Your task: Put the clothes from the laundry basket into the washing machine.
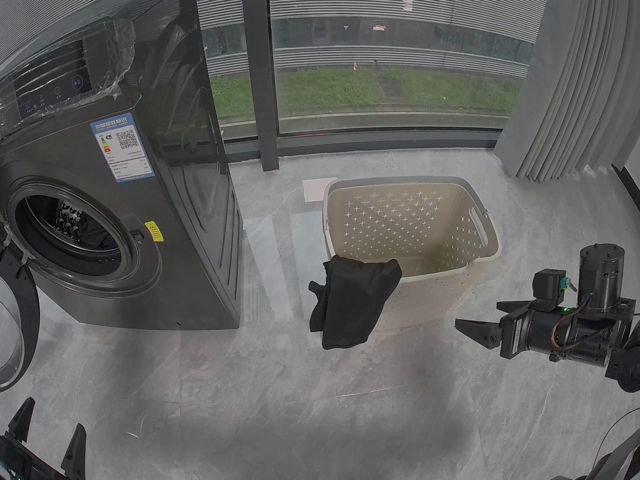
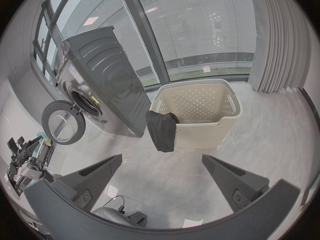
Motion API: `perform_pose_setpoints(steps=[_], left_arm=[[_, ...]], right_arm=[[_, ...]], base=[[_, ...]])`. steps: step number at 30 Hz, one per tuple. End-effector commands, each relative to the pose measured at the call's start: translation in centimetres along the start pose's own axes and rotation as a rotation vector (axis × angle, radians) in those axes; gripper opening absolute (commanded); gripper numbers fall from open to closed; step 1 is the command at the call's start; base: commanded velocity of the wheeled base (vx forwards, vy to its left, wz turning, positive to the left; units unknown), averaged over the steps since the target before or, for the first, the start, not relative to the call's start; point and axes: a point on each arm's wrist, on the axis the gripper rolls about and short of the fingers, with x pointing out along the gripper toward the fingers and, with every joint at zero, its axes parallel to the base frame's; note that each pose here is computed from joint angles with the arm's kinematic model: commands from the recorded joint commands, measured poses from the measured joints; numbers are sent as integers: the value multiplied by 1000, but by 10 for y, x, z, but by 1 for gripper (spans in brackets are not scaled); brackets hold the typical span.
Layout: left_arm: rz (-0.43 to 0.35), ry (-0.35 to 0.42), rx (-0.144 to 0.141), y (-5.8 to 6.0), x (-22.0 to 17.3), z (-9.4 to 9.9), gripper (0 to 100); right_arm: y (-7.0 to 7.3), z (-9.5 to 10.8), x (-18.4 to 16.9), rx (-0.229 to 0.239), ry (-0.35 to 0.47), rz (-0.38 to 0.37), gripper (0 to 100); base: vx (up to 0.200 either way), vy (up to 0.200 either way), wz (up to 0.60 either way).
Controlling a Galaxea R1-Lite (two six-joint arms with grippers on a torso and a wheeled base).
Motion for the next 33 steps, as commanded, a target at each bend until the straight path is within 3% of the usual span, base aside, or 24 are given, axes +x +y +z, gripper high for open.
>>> perform_pose_setpoints(steps=[1,8,17,22,26,33], left_arm=[[1,5,-3,0,0,-5,100],[1,5,-3,0,0,-5,100],[1,5,3,0,0,-5,100],[-1,5,3,0,0,-5,100],[1,5,2,0,0,-5,100],[1,4,0,0,0,-5,100]], right_arm=[[2,-4,16,-3,40,-3,100],[5,-1,31,-3,51,2,100],[7,-6,42,-11,36,17,100],[15,-8,49,-23,28,46,100],[19,-13,60,-1,36,61,100],[18,-19,93,0,-6,68,100]], base=[[0,0,0],[0,-171,0],[0,0,0],[200,0,0],[200,0,0],[0,0,0]])
